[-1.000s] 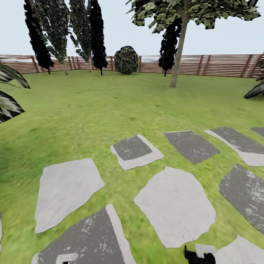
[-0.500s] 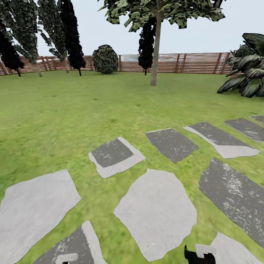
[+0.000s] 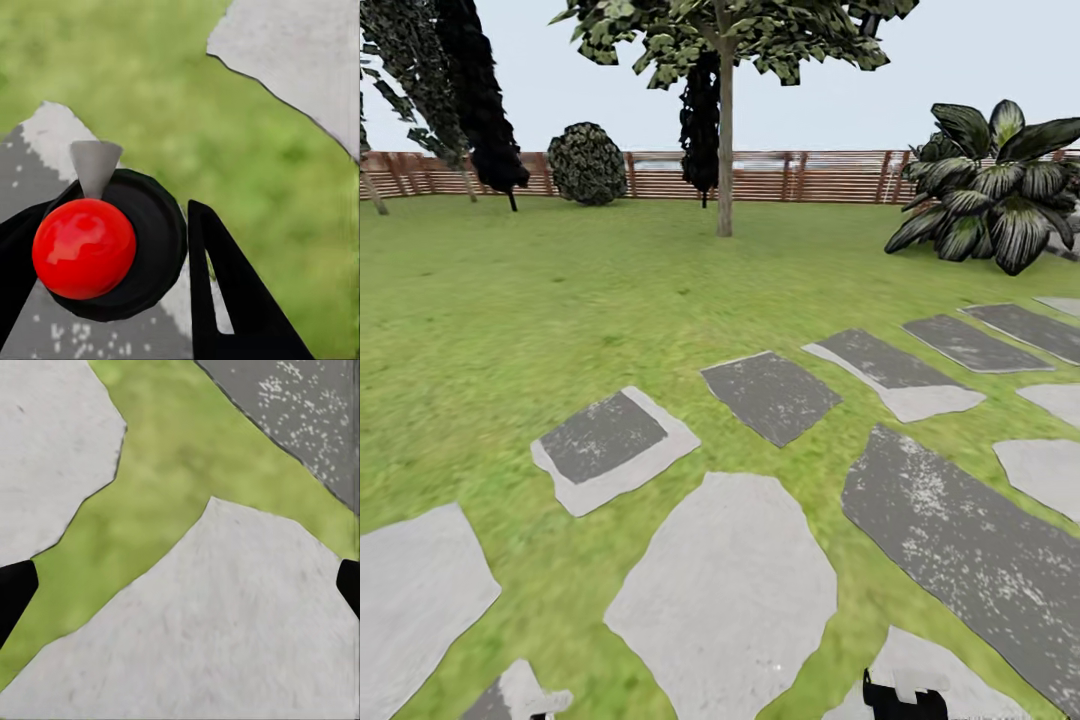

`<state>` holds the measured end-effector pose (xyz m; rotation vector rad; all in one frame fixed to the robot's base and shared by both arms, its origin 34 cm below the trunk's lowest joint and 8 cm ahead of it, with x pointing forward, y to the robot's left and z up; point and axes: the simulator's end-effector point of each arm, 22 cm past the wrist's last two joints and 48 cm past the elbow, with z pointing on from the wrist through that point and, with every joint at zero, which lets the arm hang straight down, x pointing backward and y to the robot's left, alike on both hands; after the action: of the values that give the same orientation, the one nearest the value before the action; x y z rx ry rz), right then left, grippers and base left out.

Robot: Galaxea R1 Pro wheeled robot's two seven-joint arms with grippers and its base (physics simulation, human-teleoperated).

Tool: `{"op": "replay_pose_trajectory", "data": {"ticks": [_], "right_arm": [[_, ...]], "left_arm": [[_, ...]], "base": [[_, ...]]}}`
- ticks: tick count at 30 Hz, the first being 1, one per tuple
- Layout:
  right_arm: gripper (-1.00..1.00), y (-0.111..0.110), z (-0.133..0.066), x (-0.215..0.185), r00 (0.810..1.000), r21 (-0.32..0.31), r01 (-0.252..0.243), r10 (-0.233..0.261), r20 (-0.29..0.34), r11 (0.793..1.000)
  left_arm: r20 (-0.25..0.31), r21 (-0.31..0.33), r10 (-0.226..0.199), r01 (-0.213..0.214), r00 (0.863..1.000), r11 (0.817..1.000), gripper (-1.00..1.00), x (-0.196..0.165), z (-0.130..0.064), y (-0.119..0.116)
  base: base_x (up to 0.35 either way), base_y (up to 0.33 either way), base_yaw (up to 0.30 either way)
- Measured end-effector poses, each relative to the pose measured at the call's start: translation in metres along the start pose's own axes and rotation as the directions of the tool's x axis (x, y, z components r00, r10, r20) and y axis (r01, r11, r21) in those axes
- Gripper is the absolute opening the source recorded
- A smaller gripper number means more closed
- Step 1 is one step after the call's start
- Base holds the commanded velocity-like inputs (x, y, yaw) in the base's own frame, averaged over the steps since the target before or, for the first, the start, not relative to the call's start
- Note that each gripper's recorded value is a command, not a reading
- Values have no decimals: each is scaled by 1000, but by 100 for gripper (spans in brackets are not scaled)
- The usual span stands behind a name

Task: Pick up the pesticide atomizer in the garden and spray insectifuge to fully cover both potted plants in the garden.

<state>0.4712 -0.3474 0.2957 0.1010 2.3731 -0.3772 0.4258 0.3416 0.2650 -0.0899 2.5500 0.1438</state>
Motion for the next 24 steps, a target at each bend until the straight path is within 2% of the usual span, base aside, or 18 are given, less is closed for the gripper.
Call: {"op": "replay_pose_trajectory", "data": {"ticks": [24], "right_arm": [[100, 0, 0, 0, 1000, 0, 0, 0, 0, 1000]], "left_arm": [[0, -1, -2, 2, 1000, 1000, -100, 0, 0, 0]], "base": [[155, -244, -297]]}}
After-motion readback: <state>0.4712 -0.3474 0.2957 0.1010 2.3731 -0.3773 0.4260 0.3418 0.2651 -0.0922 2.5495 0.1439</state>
